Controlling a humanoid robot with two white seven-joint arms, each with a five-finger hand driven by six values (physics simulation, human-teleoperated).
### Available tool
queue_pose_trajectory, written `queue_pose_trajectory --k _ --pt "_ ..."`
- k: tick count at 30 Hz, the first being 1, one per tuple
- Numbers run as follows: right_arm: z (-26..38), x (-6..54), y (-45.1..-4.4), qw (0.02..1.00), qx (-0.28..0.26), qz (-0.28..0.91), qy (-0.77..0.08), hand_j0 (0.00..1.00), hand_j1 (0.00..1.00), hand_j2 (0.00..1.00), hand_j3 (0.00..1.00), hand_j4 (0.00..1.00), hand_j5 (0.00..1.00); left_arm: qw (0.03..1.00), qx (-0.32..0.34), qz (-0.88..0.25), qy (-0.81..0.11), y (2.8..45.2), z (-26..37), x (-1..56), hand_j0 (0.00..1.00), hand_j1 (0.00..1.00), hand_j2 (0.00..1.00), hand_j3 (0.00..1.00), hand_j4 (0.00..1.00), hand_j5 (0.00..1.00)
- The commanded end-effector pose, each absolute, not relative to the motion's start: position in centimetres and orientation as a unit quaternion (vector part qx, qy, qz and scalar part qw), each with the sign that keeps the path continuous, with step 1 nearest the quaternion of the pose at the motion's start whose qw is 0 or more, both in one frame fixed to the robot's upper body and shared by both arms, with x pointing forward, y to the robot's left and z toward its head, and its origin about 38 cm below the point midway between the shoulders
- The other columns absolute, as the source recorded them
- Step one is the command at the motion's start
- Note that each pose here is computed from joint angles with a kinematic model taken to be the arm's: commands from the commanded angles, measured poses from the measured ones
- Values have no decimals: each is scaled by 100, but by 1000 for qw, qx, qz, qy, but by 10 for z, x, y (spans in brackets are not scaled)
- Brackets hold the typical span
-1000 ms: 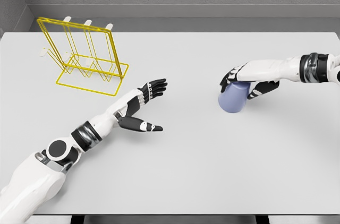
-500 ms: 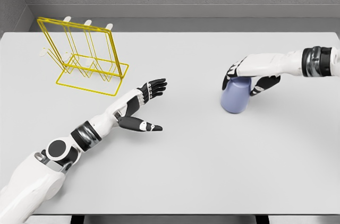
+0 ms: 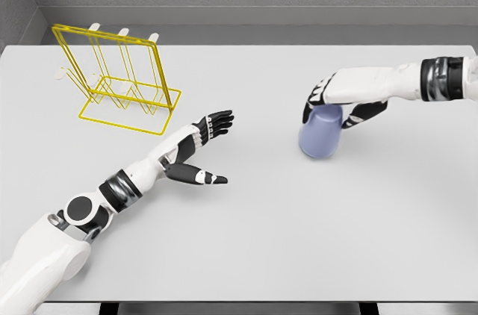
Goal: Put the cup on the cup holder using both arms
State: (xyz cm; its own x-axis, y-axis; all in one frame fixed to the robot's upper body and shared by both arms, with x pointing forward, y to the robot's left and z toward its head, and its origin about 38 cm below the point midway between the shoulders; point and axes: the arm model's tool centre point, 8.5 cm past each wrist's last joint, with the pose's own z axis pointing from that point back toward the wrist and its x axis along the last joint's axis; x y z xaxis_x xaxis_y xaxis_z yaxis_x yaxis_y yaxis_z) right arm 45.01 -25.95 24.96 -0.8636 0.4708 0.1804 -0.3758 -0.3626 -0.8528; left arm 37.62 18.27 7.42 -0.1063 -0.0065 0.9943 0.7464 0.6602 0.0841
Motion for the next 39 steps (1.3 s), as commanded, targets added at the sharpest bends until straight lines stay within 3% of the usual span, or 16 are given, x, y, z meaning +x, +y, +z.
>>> queue_pose_trajectory --k 1,15,23,39 --pt "252 448 -254 250 -44 823 -508 67 67 67 67 67 67 609 -275 -307 -678 182 75 376 100 100 100 100 100 100" --pt "249 446 -218 222 -17 822 -525 67 67 67 67 67 67 612 -270 -303 -678 185 75 378 100 100 100 100 100 100" --pt "248 446 -188 205 1 818 -538 67 67 67 67 67 67 612 -229 -326 -684 195 75 385 100 100 100 100 100 100" --pt "242 450 -165 199 17 813 -546 67 67 67 67 67 67 619 -226 -321 -680 196 70 389 100 100 100 100 100 100"
